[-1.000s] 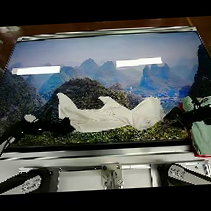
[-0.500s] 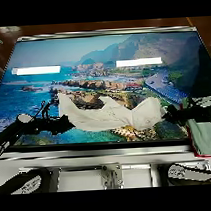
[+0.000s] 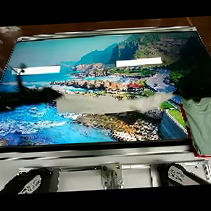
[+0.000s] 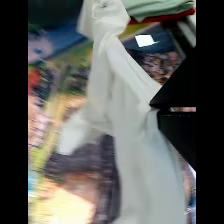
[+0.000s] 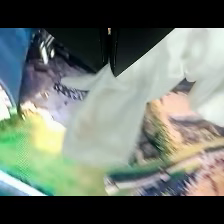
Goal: Fold the shirts.
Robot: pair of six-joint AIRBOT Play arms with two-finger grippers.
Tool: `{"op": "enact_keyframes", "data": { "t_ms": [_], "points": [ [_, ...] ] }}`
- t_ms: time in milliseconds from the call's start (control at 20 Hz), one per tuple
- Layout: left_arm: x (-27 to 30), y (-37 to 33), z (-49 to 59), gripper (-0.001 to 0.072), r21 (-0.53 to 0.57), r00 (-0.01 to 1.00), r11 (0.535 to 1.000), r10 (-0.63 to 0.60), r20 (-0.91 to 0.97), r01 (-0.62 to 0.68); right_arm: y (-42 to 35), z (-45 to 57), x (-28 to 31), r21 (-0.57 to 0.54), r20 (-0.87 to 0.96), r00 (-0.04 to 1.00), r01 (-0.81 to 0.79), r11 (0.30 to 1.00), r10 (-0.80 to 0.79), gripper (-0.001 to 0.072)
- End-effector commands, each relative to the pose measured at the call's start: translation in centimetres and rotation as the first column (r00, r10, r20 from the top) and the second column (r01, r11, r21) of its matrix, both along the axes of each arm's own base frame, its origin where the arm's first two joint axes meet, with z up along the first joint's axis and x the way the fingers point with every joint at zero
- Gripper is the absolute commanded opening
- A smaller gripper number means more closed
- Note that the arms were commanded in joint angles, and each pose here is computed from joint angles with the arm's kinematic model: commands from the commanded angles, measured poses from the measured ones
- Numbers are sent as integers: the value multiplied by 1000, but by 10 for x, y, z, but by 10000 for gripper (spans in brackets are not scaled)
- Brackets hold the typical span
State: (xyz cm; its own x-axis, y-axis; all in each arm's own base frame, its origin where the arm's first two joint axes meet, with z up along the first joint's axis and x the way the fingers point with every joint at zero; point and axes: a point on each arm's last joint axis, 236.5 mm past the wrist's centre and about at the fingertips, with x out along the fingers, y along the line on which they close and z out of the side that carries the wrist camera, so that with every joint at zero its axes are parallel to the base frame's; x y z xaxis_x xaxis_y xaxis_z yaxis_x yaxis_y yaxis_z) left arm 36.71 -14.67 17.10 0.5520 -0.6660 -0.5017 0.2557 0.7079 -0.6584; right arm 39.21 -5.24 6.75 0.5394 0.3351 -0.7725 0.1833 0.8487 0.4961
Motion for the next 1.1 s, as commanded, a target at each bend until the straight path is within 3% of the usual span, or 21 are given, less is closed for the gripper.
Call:
{"op": "enact_keyframes", "data": {
  "t_ms": [0,100,150,300,400,550,700,800,900,1050],
  "points": [
    [-5,69,199,39,147,865,962,134,483,-232,-23,169,0,-197,338,939,139,970,-66,53],
    [-16,141,246,39,175,774,854,333,539,-489,-33,220,-15,-232,400,908,231,945,-123,53],
    [-23,153,249,39,184,770,837,359,527,-516,-22,228,-20,-215,397,912,200,956,-101,53],
    [-47,118,273,39,120,772,904,274,573,-410,32,279,-25,-111,515,857,50,993,14,53],
    [-70,100,315,39,50,692,920,256,675,-389,51,349,-40,-123,671,739,39,992,54,53],
    [-125,85,379,39,7,522,904,240,819,-426,59,450,-93,-233,843,527,181,955,106,52],
    [-172,90,402,39,49,414,838,216,884,-544,55,515,-157,-260,927,355,380,887,120,53],
    [-185,104,387,39,94,441,778,248,862,-621,47,524,-185,-265,938,327,474,840,112,53],
    [-183,118,344,39,221,572,736,264,777,-640,40,521,-193,-281,933,345,509,814,106,53],
    [-165,127,268,39,367,768,749,283,575,-551,26,493,-164,-301,897,437,482,823,72,53]
  ]
}}
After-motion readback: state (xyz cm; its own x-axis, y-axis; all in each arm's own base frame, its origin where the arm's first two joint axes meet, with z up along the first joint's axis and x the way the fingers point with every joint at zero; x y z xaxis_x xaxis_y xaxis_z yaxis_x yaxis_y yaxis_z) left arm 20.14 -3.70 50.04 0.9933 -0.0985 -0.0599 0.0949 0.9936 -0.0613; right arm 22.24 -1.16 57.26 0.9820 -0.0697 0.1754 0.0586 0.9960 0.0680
